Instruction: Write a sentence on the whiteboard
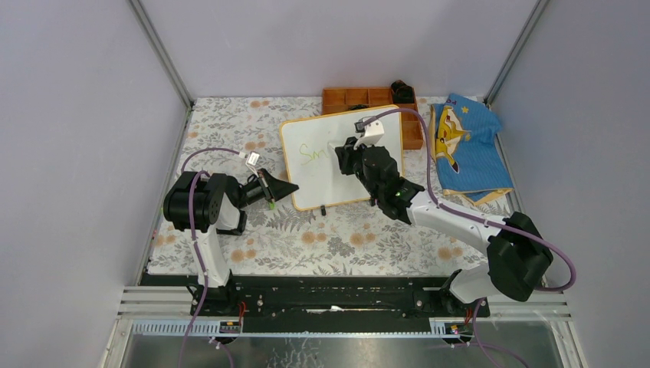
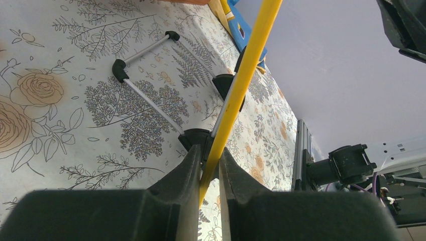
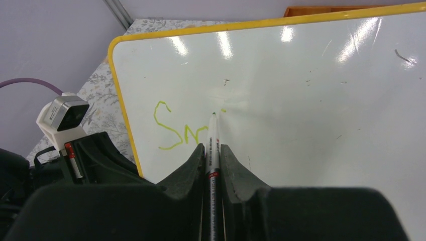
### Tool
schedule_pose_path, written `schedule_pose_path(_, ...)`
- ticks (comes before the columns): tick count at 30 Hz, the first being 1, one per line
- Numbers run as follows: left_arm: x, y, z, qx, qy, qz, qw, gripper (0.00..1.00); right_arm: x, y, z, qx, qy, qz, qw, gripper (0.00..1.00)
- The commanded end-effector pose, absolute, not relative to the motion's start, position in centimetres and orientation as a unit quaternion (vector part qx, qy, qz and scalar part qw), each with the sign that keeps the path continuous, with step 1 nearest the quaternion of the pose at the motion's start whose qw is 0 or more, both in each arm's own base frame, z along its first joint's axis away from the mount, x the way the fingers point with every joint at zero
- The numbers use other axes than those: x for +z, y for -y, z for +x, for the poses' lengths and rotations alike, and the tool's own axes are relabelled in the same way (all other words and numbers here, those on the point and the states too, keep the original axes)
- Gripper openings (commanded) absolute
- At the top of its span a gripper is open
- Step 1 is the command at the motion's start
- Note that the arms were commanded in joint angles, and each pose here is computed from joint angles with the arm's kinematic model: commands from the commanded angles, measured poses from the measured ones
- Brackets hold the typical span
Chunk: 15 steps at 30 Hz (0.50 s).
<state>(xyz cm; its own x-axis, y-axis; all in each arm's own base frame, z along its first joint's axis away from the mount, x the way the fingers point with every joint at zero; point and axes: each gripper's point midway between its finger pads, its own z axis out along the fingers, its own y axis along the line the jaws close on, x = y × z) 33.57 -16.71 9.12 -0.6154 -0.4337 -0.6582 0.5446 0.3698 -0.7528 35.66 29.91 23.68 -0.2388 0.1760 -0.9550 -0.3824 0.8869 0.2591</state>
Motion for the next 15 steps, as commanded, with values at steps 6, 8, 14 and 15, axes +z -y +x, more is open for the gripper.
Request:
schedule_pose_path(6, 8.0, 16.3, 34.3, -0.542, -0.712, 0.022, 0.447, 0.00, 23.9, -29.8, 35.9, 0.235, -0.750, -0.061, 0.615, 0.00)
schedule_pose_path(8, 8.0, 16.3, 34.3, -0.542, -0.712, 0.022, 0.447, 0.00, 23.8, -29.8, 36.1, 0.231, -0.752, -0.058, 0.615, 0.00)
schedule_pose_path(14, 8.0, 16.3, 34.2, -0.542, -0.712, 0.022, 0.446, 0.00, 23.4, -29.8, 36.5, 0.223, -0.755, -0.056, 0.614, 0.00)
schedule_pose_path(15, 8.0, 16.3, 34.2, -0.542, -0.712, 0.022, 0.446, 0.00, 23.3, -29.8, 36.5, 0.221, -0.756, -0.055, 0.614, 0.00)
